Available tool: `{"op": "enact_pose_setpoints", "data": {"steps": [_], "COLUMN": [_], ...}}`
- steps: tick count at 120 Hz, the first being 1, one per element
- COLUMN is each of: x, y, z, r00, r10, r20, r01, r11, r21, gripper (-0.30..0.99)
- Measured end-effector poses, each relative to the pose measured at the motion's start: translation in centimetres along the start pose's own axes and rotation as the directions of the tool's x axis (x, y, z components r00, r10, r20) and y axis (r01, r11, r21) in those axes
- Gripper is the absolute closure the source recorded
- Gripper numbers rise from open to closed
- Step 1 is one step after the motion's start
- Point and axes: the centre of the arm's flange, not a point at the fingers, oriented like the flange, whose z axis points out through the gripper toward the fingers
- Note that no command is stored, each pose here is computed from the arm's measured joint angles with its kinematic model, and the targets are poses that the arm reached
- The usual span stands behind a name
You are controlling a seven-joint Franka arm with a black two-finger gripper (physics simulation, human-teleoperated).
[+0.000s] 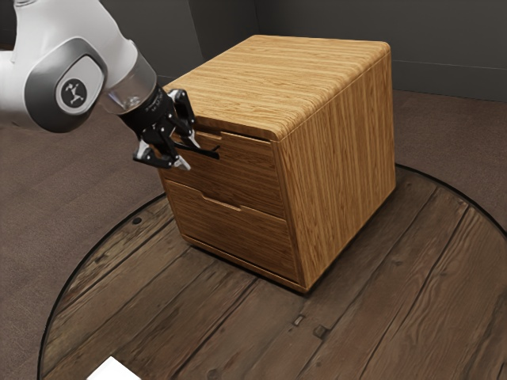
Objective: Pull the drawer handle with one arm to open the drawer
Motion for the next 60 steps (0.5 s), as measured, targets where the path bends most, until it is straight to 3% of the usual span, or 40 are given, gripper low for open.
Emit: {"op": "enact_pose_setpoints", "data": {"steps": [27, 60], "x": [-0.1, 0.0], "y": [-0.2, -2.1], "z": [0.1, -1.0], "r00": [1.0, 1.0], "r10": [-0.007, -0.011], "r20": [0.0, -0.002], "r01": [0.007, 0.011], "r11": [1.0, 1.0], "r21": [0.003, 0.004], "gripper": [0.66, 0.71]}}
